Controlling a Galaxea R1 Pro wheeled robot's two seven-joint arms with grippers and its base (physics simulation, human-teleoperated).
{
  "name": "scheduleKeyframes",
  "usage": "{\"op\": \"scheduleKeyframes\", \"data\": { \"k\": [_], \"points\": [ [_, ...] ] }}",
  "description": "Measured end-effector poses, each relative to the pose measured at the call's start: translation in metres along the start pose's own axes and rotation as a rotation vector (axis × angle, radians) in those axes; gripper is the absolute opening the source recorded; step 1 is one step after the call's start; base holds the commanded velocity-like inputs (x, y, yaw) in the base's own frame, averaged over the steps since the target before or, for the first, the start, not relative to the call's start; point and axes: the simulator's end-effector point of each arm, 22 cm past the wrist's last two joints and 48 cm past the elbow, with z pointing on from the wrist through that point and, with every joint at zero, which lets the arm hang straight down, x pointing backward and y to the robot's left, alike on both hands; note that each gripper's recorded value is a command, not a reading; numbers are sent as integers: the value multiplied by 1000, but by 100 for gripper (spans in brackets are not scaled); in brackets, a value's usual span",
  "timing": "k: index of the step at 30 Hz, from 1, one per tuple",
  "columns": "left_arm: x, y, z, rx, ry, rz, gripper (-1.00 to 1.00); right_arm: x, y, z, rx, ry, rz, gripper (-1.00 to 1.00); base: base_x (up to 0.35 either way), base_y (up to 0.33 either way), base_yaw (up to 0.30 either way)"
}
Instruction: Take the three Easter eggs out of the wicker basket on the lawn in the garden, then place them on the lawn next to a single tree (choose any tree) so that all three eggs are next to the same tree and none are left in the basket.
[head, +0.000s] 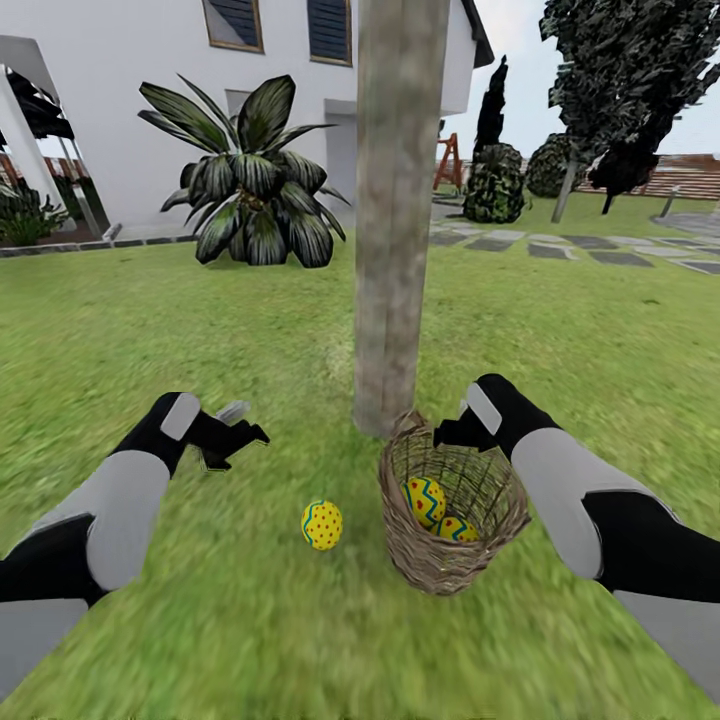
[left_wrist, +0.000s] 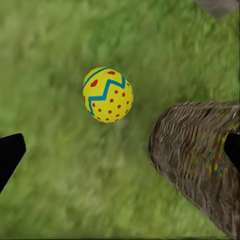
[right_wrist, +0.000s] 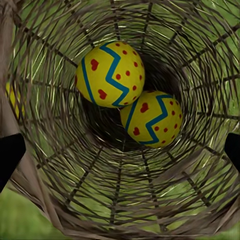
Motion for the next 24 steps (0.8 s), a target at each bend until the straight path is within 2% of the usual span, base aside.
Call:
{"op": "scheduleKeyframes", "data": {
  "k": [1, 6, 8, 18, 24],
  "points": [
    [-10, -14, -6, 27, -7, -4, 100, 1, 0, 3, 0, 3, 0, 100, 0, 0, 0],
    [-33, -28, -15, 49, -30, -2, 100, 1, -2, 19, 3, -9, 10, 100, 0, 0, 0],
    [-52, -37, -25, 62, -57, 1, 100, 0, -3, 24, 5, -18, 13, 100, 0, 0, 0],
    [-55, -17, -4, 33, -38, -17, 100, 5, -5, 53, 10, -12, 19, 100, 0, 0, 0],
    [-53, -4, 10, 14, -22, -28, 100, 12, 0, 69, -37, 10, 22, 100, 0, 0, 0]
  ]
}}
